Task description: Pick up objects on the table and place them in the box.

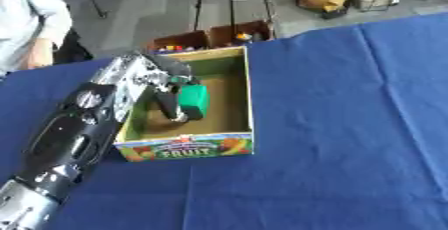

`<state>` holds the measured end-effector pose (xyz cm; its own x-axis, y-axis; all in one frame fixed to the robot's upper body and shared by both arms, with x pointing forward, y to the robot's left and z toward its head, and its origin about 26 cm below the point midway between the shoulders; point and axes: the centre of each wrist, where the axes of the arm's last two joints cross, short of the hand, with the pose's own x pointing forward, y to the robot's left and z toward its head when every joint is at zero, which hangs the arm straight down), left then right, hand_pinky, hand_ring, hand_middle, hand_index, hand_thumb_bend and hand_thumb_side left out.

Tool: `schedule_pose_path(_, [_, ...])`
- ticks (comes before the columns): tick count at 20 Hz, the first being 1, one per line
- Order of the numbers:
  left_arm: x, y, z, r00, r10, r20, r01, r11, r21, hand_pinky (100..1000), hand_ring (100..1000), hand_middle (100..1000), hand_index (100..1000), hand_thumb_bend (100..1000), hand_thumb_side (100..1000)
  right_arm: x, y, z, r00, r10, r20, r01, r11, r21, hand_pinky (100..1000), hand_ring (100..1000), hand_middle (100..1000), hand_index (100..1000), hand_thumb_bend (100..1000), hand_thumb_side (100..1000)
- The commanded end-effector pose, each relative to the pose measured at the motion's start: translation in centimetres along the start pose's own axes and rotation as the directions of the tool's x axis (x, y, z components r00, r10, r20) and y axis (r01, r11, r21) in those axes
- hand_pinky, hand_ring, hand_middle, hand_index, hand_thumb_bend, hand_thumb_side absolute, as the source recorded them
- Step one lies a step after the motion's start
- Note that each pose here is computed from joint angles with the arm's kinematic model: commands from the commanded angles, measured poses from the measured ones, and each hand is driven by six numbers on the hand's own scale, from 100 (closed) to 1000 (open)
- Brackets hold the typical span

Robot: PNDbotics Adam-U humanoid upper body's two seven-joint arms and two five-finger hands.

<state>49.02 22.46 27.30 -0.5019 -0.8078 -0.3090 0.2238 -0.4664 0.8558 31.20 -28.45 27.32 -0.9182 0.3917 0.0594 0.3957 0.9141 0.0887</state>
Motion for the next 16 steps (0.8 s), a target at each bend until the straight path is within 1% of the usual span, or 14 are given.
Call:
schedule_pose_path(1, [-0.48, 1.61, 0.98, 0.996, -0.085, 0.003, 0.085, 0.995, -0.045, 601, 697, 706, 913, 100, 422, 0.48, -0.02, -0.78, 0.999, -0.011, 0.032, 0.011, 1.0, 0.0, 676, 665, 489, 646, 100, 722])
schedule_pose_path(2, [-0.43, 1.58, 0.95, 0.996, -0.091, 0.0, 0.091, 0.994, -0.054, 622, 734, 749, 954, 100, 436, 0.48, -0.01, -0.78, 0.999, -0.012, 0.031, 0.012, 1.0, 0.0, 676, 665, 489, 646, 100, 723])
schedule_pose_path(3, [-0.4, 1.55, 0.92, 0.995, -0.096, -0.003, 0.096, 0.993, -0.068, 635, 749, 771, 976, 100, 445, 0.48, -0.01, -0.77, 0.999, -0.012, 0.031, 0.012, 1.0, 0.0, 676, 665, 489, 645, 100, 723])
schedule_pose_path(5, [-0.37, 1.6, 0.96, 0.995, -0.098, -0.007, 0.097, 0.992, -0.083, 668, 789, 823, 1000, 100, 458, 0.48, -0.02, -0.76, 0.999, -0.011, 0.031, 0.011, 1.0, 0.0, 675, 665, 490, 645, 100, 723])
schedule_pose_path(8, [-0.37, 1.73, 1.07, 0.996, -0.086, 0.0, 0.086, 0.993, -0.085, 815, 897, 929, 1000, 100, 491, 0.48, 0.0, -0.72, 0.999, -0.012, 0.03, 0.012, 1.0, 0.0, 675, 665, 490, 645, 100, 723])
schedule_pose_path(9, [-0.35, 1.81, 1.12, 0.997, -0.083, 0.003, 0.083, 0.993, -0.085, 836, 913, 943, 1000, 100, 503, 0.48, 0.01, -0.71, 0.999, -0.012, 0.029, 0.012, 1.0, 0.0, 675, 665, 490, 645, 100, 723])
schedule_pose_path(10, [-0.32, 1.88, 1.16, 0.997, -0.08, 0.007, 0.08, 0.993, -0.085, 877, 945, 971, 1000, 102, 559, 0.48, 0.02, -0.7, 1.0, -0.012, 0.029, 0.012, 1.0, 0.0, 675, 665, 490, 645, 100, 723])
schedule_pose_path(11, [-0.28, 1.92, 1.17, 0.997, -0.075, 0.013, 0.076, 0.993, -0.088, 905, 967, 991, 1000, 195, 608, 0.49, 0.02, -0.69, 1.0, -0.013, 0.029, 0.013, 1.0, 0.0, 675, 665, 490, 644, 100, 723])
schedule_pose_path(12, [-0.26, 1.93, 1.17, 0.997, -0.071, 0.018, 0.072, 0.993, -0.089, 912, 972, 997, 1000, 220, 621, 0.49, 0.03, -0.68, 1.0, -0.013, 0.028, 0.013, 1.0, 0.0, 675, 665, 490, 644, 100, 723])
schedule_pose_path(14, [-0.26, 1.93, 1.17, 0.998, -0.065, 0.024, 0.067, 0.994, -0.09, 912, 972, 997, 1000, 220, 621, 0.49, 0.03, -0.67, 1.0, -0.013, 0.028, 0.013, 1.0, -0.001, 675, 665, 490, 644, 100, 723])
schedule_pose_path(15, [-0.25, 1.99, 1.2, 0.998, -0.064, 0.026, 0.066, 0.994, -0.087, 981, 1000, 1000, 1000, 429, 724, 0.49, 0.03, -0.66, 1.0, -0.013, 0.028, 0.013, 1.0, -0.001, 674, 664, 490, 644, 100, 722])
schedule_pose_path(16, [-0.23, 2.22, 1.36, 0.998, -0.06, 0.032, 0.063, 0.995, -0.075, 986, 1000, 1000, 1000, 433, 723, 0.48, 0.02, -0.63, 1.0, -0.013, 0.027, 0.013, 1.0, -0.001, 674, 665, 490, 643, 100, 721])
